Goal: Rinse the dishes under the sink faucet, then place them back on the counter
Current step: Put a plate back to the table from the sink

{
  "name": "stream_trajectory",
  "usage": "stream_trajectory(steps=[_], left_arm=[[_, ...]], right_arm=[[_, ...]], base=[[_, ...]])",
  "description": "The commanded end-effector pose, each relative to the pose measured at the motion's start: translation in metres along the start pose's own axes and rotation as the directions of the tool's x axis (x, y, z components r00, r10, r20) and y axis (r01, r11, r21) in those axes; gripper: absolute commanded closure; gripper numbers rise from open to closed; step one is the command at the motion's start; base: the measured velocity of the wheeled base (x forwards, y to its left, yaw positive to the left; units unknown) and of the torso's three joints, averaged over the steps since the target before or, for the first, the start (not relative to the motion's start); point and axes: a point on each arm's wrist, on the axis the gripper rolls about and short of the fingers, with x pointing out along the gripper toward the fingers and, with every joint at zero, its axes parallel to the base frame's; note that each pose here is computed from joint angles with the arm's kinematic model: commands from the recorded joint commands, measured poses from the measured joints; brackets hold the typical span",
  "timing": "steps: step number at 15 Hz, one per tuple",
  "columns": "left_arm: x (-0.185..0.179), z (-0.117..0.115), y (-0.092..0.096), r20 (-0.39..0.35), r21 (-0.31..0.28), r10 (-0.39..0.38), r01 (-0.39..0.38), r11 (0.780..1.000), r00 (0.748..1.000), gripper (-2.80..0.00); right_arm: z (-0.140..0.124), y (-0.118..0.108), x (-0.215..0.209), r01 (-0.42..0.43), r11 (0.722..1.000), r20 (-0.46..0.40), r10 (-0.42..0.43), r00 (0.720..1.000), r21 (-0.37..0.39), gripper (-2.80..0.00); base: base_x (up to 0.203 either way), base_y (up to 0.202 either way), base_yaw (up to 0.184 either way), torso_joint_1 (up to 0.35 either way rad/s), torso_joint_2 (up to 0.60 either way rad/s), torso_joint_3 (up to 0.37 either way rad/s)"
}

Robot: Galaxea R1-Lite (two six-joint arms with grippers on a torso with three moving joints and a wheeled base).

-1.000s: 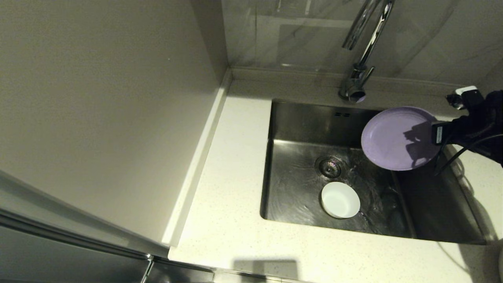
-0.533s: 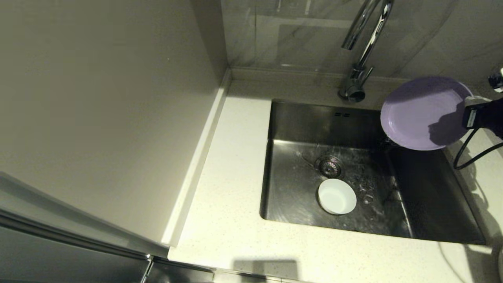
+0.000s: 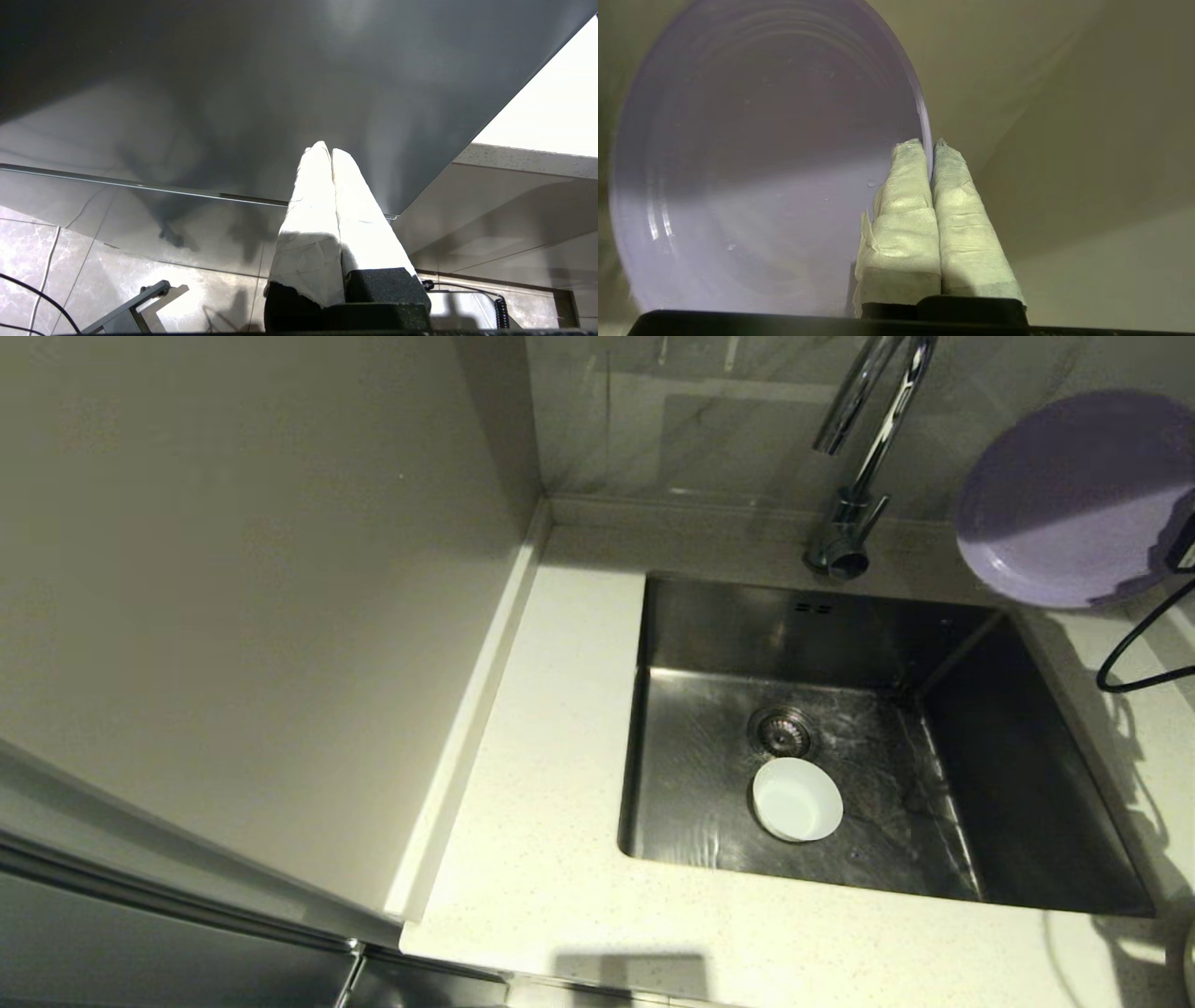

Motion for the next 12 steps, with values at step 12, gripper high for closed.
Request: stream_trajectory(steps=[12], left_arm=[[0.0, 0.0, 0.0, 0.004, -0.001, 0.0, 0.0, 1.0, 1.0, 0.0]], right_arm=[[0.018, -0.005, -0.007, 0.089, 0.996, 0.146, -0.09, 0.985, 0.015, 0.0]], base=[[0.0, 0.0, 0.0, 0.0, 0.0, 0.0]])
